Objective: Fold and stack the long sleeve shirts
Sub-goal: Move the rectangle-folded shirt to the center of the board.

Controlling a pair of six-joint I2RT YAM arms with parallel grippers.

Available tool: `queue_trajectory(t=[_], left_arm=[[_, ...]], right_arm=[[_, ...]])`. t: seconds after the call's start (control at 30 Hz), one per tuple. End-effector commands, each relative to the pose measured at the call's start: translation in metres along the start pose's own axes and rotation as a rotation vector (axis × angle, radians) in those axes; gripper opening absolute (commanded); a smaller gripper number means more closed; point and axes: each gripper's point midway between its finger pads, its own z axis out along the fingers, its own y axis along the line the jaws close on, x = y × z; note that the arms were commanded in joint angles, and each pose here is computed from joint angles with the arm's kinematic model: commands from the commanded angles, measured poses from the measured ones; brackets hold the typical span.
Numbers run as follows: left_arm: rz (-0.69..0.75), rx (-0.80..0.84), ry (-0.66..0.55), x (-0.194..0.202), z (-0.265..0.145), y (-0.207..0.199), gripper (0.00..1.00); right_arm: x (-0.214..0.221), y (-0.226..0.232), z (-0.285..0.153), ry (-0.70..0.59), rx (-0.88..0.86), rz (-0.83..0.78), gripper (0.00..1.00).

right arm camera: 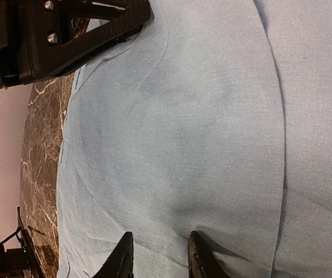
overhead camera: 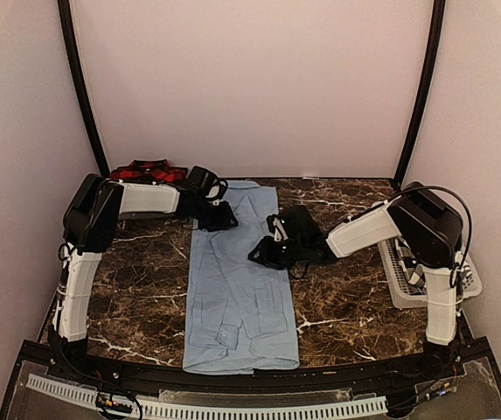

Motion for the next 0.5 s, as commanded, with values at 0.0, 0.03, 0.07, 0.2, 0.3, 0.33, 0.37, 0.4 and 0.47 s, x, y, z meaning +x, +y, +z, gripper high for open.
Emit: queue_trajectory(t=[0.0, 0.03, 0.07, 0.2, 0.3, 0.33, 0.37, 0.4, 0.47], left_arm=[[-0.017, 0.005, 0.017, -0.004, 0.016, 0.002, 0.33], [-0.018, 0.01, 0.009, -0.01, 0.02, 0.0, 0.33], [-0.023, 0.012, 0.013, -0.01, 0.022, -0.001, 0.33], [-0.01, 0.04, -0.018, -0.038, 0.03, -0.015, 0.33], [-0.007, 0.032, -0.013, -0.045, 0.039, -0.015, 0.34], [0.0, 0.04, -0.032, -0.055, 0.039, -0.019, 0.34], [0.002, 0.04, -0.034, -0.058, 0.038, -0.02, 0.34], [0.01, 0.051, -0.055, -0.068, 0.035, -0.025, 0.34], [0.018, 0.06, -0.079, -0.081, 0.028, -0.03, 0.35]], right_arm=[[-0.007, -0.017, -0.005, -0.032, 0.034, 0.063, 0.3], [-0.011, -0.019, -0.005, -0.031, 0.03, 0.069, 0.3], [-0.013, -0.024, -0.003, -0.029, 0.031, 0.075, 0.3], [-0.027, -0.037, 0.004, -0.022, 0.015, 0.104, 0.3], [-0.037, -0.045, 0.009, -0.02, 0.012, 0.115, 0.3], [-0.041, -0.046, 0.011, -0.018, 0.008, 0.116, 0.3], [-0.044, -0.047, 0.012, -0.015, 0.003, 0.115, 0.3], [-0.047, -0.048, 0.014, -0.013, 0.002, 0.115, 0.31], [-0.053, -0.048, 0.015, -0.01, -0.006, 0.117, 0.31]])
